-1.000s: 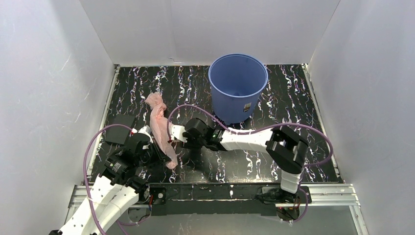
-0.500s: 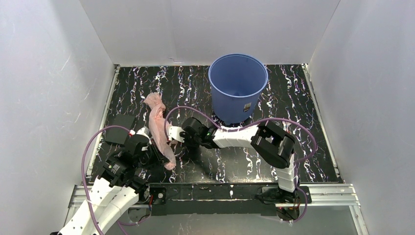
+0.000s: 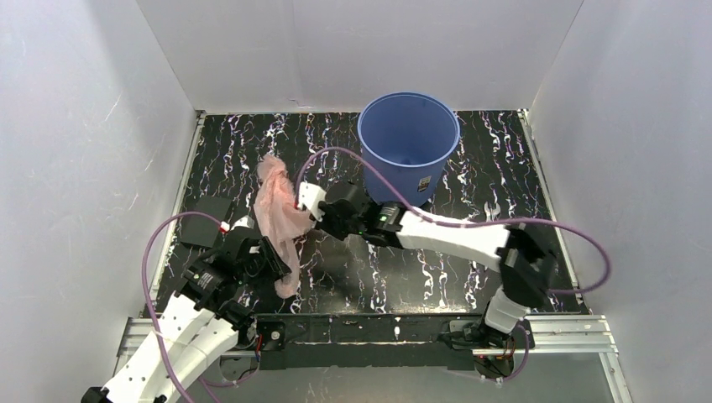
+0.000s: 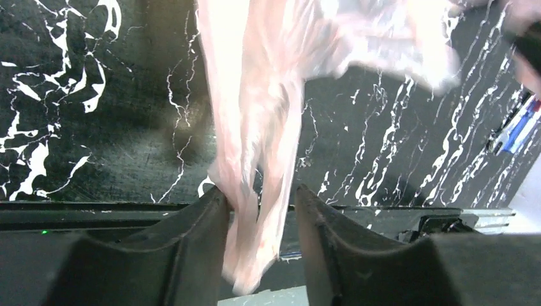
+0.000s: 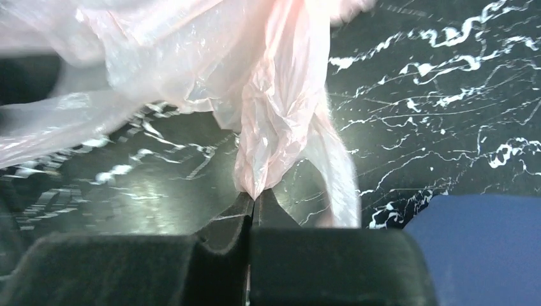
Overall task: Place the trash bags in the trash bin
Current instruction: Unfold the trash bag at the center of the board.
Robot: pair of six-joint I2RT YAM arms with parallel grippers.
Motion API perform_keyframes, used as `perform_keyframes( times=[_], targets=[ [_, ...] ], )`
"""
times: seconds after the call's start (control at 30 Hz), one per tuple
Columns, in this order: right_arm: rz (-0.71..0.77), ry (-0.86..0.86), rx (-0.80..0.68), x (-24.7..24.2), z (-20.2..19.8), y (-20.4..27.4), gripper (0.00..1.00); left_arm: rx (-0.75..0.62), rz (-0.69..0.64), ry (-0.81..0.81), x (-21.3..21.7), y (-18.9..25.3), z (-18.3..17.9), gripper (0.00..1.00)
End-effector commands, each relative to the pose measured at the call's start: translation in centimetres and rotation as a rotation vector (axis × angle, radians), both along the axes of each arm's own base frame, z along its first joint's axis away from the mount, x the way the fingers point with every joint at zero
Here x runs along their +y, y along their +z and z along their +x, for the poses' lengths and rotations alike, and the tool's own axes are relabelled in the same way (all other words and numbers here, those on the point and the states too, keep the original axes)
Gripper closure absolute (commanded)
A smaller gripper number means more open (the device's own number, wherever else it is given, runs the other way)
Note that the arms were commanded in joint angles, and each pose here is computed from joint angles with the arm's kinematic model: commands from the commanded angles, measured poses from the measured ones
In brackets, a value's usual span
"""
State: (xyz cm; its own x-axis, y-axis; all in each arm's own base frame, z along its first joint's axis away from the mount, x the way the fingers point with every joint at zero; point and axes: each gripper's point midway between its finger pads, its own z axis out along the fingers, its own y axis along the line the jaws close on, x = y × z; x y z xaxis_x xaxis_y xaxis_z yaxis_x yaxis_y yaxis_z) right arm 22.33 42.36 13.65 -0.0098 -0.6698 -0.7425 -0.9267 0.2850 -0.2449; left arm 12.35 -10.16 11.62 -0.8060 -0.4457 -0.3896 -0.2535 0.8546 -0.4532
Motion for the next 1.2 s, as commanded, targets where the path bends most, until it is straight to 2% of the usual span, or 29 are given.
perform_keyframes(
  times=[0.0, 0.1, 0.2, 0.27, 0.37, 0.47, 0.67, 0.8, 0.93, 1.17],
  targets=[
    [0.188, -0.119, 0.118, -1.9, -3.3, 5.9, 0.99, 0.011, 0.048, 0.038, 0.6, -1.1, 0.7, 0.56],
    [0.231, -0.270, 0.207, -5.1, -4.4, 5.8, 0.99, -0.018, -0.024, 0.045, -0.7, -2.7, 1.6, 0.44],
    [0.303, -0.399, 0.349, -7.6, -6.2, 4.4, 0.99, -0.011, -0.069, 0.028, -1.4, -4.9, 1.2, 0.42],
    [0.383, -0.441, 0.455, -8.4, -7.7, 3.7, 0.99, -0.016, -0.081, 0.025, -1.5, -6.2, 1.1, 0.35],
    [0.412, -0.493, 0.548, -10.0, -9.3, 1.5, 0.99, 0.000, -0.095, 0.018, -1.7, -7.8, 0.6, 0.32],
    [0.411, -0.512, 0.577, -11.0, -10.0, 0.9, 0.99, 0.000, -0.158, -0.032, -3.1, -8.3, 0.5, 0.32],
    [0.403, -0.549, 0.589, -12.2, -10.3, 0.2, 0.99, -0.004, -0.175, -0.105, -4.1, -8.6, 0.6, 0.33],
    [0.439, -0.564, 0.606, -12.3, -10.4, -0.2, 0.99, 0.030, -0.164, -0.143, -4.3, -9.0, 0.2, 0.41],
    [0.446, -0.558, 0.627, -12.1, -10.6, -0.4, 0.99, 0.052, -0.193, -0.188, -4.9, -9.0, -0.7, 0.45],
    [0.480, -0.647, 0.588, -13.2, -9.3, 0.1, 0.99, 0.033, -0.262, -0.226, -5.7, -8.3, -1.8, 0.49]
  ],
)
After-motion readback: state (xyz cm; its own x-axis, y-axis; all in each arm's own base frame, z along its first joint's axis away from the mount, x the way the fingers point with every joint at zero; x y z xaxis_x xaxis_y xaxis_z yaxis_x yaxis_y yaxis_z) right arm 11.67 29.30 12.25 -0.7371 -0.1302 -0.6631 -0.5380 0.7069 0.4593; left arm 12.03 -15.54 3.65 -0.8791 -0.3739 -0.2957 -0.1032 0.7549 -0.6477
